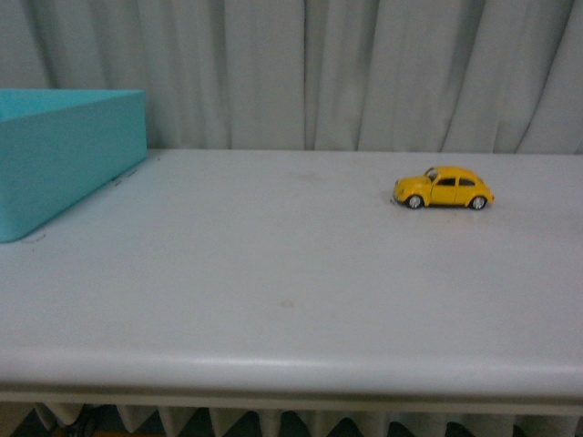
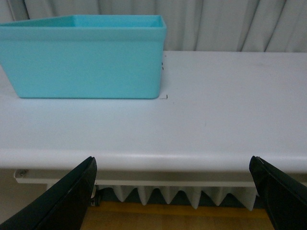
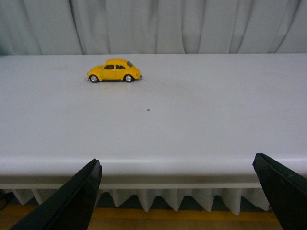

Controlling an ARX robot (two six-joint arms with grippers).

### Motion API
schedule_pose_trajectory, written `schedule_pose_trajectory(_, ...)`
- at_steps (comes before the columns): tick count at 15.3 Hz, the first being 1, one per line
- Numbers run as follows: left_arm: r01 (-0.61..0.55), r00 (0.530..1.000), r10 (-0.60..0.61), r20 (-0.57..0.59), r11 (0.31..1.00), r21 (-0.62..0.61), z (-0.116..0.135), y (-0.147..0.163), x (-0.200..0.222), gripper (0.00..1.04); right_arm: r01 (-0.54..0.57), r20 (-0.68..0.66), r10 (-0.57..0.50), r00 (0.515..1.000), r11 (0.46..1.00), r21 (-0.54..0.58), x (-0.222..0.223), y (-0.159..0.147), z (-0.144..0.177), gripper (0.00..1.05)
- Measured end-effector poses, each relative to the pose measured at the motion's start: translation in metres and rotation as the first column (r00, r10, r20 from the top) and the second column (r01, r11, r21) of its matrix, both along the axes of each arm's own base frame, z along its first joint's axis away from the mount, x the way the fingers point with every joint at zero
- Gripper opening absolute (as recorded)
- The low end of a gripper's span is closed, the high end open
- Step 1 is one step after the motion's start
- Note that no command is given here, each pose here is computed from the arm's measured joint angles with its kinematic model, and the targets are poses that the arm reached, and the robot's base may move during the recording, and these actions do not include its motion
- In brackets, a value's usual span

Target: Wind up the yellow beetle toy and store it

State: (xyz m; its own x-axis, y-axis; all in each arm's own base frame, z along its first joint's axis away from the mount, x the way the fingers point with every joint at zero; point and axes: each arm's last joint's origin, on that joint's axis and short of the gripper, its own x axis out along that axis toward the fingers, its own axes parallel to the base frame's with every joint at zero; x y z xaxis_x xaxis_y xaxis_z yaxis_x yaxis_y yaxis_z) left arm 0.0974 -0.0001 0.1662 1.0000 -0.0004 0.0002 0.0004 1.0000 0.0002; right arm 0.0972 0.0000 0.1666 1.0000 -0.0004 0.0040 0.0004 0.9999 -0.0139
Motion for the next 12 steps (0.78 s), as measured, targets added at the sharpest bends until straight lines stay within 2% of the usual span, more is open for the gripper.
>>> schedule_pose_trajectory(12, 0.000, 1.000, 0.000, 0.003, 1.000, 0.000, 0.0003, 0.0000, 0.0000, 0.98, 0.000, 0.002, 0.000, 1.000, 1.000, 0.005, 0.0000, 0.0000, 0.0001, 0.98)
